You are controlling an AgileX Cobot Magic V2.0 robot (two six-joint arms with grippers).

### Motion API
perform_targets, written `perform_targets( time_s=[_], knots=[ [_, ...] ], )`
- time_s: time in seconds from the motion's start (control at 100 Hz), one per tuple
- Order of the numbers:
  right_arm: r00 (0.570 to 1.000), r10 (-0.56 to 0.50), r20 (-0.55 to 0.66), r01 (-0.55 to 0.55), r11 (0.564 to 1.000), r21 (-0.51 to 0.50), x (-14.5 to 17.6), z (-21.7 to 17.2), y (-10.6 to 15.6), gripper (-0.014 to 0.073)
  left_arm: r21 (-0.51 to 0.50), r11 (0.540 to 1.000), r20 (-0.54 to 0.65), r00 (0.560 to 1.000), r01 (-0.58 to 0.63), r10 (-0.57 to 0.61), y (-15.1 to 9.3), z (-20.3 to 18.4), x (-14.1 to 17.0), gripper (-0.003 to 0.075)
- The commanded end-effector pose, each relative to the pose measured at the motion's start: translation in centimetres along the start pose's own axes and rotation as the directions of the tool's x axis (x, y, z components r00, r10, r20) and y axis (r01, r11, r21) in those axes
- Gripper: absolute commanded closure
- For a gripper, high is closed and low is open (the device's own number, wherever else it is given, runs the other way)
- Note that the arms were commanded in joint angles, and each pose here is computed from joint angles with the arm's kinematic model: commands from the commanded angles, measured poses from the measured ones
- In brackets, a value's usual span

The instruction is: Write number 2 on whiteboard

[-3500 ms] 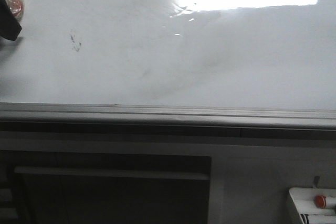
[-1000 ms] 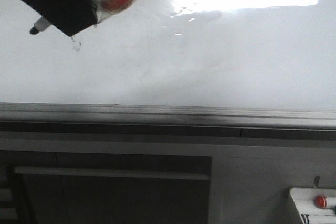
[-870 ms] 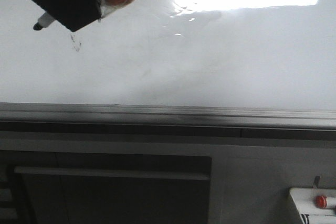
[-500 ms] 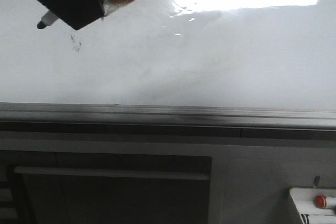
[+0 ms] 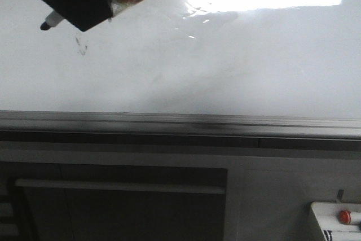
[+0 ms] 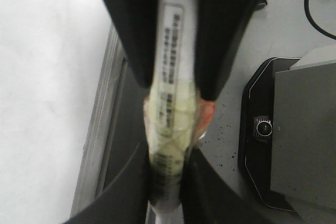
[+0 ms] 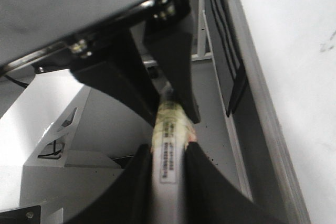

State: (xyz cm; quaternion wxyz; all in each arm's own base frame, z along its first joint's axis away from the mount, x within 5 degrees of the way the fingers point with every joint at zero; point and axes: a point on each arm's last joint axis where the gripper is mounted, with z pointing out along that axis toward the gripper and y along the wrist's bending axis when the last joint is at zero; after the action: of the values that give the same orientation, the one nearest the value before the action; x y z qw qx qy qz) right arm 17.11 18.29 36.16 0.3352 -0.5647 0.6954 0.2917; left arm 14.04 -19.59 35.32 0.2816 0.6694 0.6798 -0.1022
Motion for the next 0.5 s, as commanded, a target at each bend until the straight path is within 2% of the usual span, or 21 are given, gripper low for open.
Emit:
perform_targets(
  time_s=[0.0,0.11,0.3,0.35,0.42,0.49],
  knots=[
    [0.996,-0.017,0.085,0.015,1.0,0.025,-1.5,-1.1,0.3,0.0585,-0.046,0.999,0.092,0.996,-0.006,0.01,0.2,-1.5,-1.1,0.0738],
    [0.997,-0.017,0.079,0.016,1.0,0.018,-1.4,-1.1,0.3,0.0598,-0.047,0.999,0.093,0.996,-0.005,0.01,0.2,-1.5,-1.1,0.0688],
    [0.998,-0.032,0.063,0.03,0.999,0.031,-1.3,-1.2,0.3,0.0598,-0.073,0.997,0.122,0.992,0.028,-0.019,0.5,-1.7,-1.3,0.0389],
    [0.998,-0.039,0.051,0.036,0.998,0.056,-1.2,-1.4,0.2,0.0598,-0.092,0.994,0.142,0.989,0.054,-0.04,0.7,-2.1,-1.2,0.0335],
    [0.998,-0.037,0.049,0.032,0.994,0.107,-1.2,-2.2,0.3,0.0598,-0.119,0.988,0.173,0.982,0.098,-0.076,0.9,-3.0,-1.0,0.0297],
    [0.998,-0.035,0.058,0.024,0.984,0.176,-1.2,-3.4,0.5,0.0598,-0.151,0.979,0.201,0.974,0.141,-0.109,1.2,-4.2,-0.4,0.0297]
  ],
)
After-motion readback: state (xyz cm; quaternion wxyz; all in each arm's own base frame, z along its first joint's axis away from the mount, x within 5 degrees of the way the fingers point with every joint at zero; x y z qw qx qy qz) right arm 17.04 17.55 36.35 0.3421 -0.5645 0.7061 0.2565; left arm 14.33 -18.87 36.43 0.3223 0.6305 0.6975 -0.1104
